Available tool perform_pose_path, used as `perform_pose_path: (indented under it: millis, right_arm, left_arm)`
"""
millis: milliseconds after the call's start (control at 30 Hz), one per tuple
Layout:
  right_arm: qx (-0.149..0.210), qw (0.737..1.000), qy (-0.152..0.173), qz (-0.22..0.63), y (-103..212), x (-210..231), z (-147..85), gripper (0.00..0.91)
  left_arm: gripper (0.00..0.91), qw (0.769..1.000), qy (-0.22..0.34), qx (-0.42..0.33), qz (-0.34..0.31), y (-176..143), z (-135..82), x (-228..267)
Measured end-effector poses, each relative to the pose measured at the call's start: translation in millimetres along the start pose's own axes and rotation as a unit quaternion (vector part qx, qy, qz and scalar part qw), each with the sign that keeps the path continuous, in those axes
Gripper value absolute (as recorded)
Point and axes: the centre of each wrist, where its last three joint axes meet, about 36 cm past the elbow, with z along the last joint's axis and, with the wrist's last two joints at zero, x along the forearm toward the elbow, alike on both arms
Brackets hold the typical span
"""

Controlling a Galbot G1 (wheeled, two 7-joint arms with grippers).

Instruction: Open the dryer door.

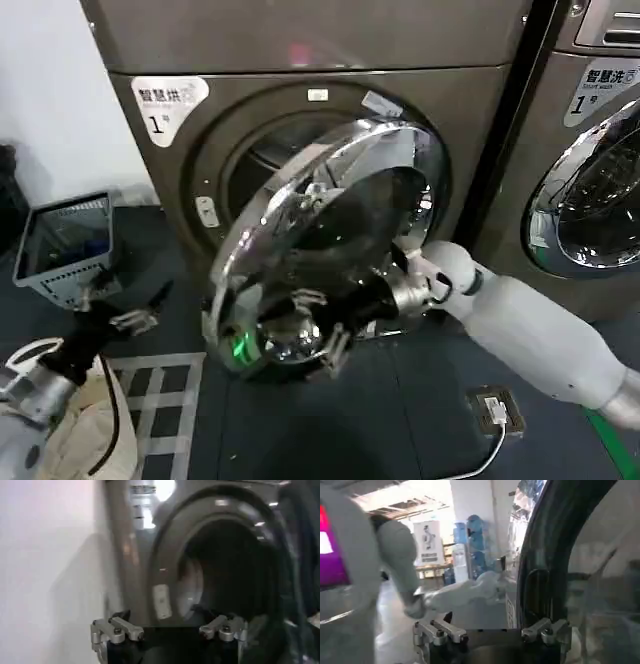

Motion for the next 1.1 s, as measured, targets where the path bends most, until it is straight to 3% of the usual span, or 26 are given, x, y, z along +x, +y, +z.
perform_pose_path:
  millis: [333,567,1100]
  right_arm:
    - [-0.012,0.999,0.023,-0.037,26.5,18.6,6.6,0.907]
    - [-0.015,0.999,0.021,-0.03,44.8,25.8,7.8,0.907]
    - [-0.012,0.999,0.032,0.033,116.0,68.5,3.5,0.907]
  left_arm:
    - [0.907,0.991,-0.01,-0.035,0.132,-2.5,-1.6,-26.6]
    - [0.907,0.973,-0.007,-0.093,0.211,-7.1,-8.0,-45.2]
    - [0.907,0.943,-0.036,-0.126,0.306,-45.4,-5.7,-81.1]
